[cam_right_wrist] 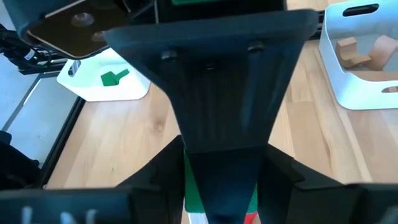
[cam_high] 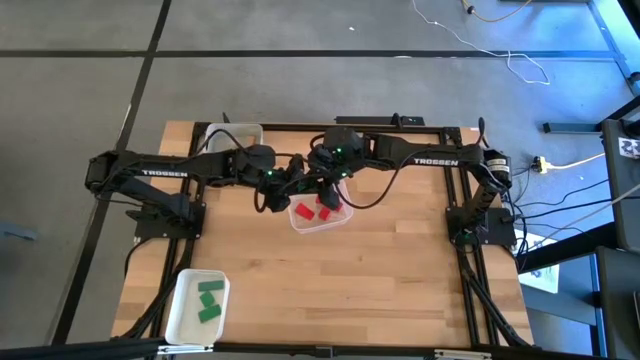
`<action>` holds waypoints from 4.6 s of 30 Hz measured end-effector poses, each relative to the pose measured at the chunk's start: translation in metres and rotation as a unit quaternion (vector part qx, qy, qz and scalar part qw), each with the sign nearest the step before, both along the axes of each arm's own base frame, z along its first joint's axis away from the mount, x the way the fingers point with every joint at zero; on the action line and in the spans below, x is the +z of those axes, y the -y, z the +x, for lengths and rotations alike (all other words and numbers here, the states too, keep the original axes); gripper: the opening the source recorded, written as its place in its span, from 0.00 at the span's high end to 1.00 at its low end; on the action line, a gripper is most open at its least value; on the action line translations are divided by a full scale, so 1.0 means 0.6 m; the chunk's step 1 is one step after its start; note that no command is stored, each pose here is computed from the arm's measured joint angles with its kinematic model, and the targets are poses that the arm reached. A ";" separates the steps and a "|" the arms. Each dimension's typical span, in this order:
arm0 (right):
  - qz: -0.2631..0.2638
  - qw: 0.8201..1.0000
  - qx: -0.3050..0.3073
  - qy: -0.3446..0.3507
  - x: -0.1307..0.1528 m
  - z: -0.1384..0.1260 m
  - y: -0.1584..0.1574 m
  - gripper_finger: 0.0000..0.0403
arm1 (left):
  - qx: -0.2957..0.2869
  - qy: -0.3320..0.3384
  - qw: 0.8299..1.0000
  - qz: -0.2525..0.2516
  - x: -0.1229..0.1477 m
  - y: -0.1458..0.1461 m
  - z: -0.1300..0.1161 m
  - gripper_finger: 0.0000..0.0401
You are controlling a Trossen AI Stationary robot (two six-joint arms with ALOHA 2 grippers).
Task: Sort & place blocks by color
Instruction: Put the green block into the white bin, then return to Home Position
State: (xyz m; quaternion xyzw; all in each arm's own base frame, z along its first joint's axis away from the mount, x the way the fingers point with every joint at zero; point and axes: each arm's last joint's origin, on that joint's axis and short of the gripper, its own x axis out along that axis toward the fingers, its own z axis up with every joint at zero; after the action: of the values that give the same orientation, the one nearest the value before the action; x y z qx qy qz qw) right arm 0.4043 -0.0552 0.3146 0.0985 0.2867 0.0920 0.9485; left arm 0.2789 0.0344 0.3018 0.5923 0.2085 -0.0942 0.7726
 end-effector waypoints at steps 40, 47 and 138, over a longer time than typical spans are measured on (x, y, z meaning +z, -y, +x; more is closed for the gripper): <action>-0.078 0.983 -0.083 -0.143 0.097 -0.176 -0.012 0.42 | 0.177 -0.076 0.945 -0.265 0.025 0.057 -0.122 0.69; -0.081 0.984 -0.082 -0.133 0.107 -0.185 -0.015 0.42 | 0.176 -0.163 0.856 -0.458 0.036 0.100 -0.202 0.69; -0.041 0.981 -0.088 0.170 0.077 -0.475 -0.098 0.42 | 0.061 0.104 0.763 -0.636 0.081 -0.002 -0.486 0.51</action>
State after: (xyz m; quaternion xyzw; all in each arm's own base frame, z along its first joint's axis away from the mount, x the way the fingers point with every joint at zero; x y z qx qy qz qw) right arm 0.1195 0.0039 0.3606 0.0670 0.1148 0.0119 0.9911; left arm -0.0129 0.0358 0.3504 -0.0422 0.0550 -0.0961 0.9930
